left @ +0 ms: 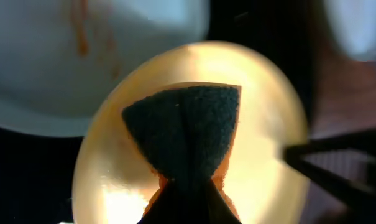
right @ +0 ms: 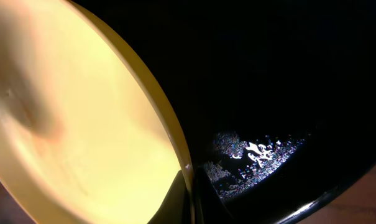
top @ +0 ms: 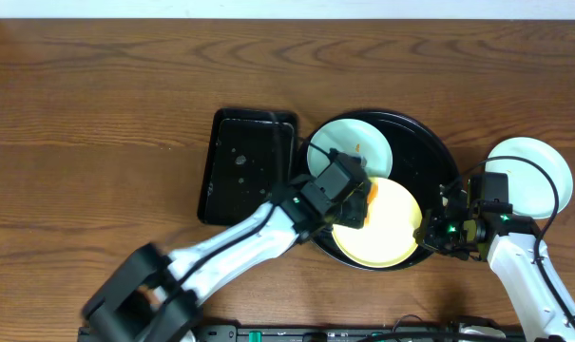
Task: Clean dirty plates on tray and stack at the side
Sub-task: 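Scrub the yellow plate with the sponge in the left gripper, then lift the yellow plate with the right gripper and stack it on the green plate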
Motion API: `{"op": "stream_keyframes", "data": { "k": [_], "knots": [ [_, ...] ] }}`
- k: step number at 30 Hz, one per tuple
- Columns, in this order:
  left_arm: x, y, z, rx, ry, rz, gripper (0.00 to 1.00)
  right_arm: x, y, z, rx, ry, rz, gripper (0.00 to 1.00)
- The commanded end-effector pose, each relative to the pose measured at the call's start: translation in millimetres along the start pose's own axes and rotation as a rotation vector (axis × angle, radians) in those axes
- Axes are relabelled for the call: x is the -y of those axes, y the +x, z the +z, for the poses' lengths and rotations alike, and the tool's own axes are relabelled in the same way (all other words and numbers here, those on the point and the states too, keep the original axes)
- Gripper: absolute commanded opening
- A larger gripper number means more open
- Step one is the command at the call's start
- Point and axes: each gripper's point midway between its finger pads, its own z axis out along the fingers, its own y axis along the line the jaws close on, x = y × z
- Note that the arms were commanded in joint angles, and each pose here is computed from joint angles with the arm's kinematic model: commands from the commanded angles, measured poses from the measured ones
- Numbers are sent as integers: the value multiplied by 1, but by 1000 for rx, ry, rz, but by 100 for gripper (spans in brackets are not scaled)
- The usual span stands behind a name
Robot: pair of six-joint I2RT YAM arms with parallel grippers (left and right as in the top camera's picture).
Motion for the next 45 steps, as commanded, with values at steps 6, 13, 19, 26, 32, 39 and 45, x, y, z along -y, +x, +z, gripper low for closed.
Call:
{"op": "stream_keyframes", "data": {
  "k": [6,13,19,26,32,39,45],
  "knots": [
    [2,-34,-45,143,-35,103,8,-3,2,1,-9,-11,5,1],
    [-75,-49,-59,156,-260,-16,7,-6,-10,0,39,-20,-52,1],
    [-127,-67,-77,189,-345,-134,8,-10,-50,-21,186,38,-150,1],
    [-187,-86,-104,256,-430,-274,8,-18,-109,-89,452,261,-314,1],
    [-212,-89,-113,271,-465,-329,8,-29,-118,-122,603,476,-402,1],
    [-213,-89,-112,270,-468,-332,8,-46,-114,-141,720,710,-510,1],
    [-214,-89,-112,269,-468,-333,8,-52,-120,-154,826,723,-433,1]
  ]
}}
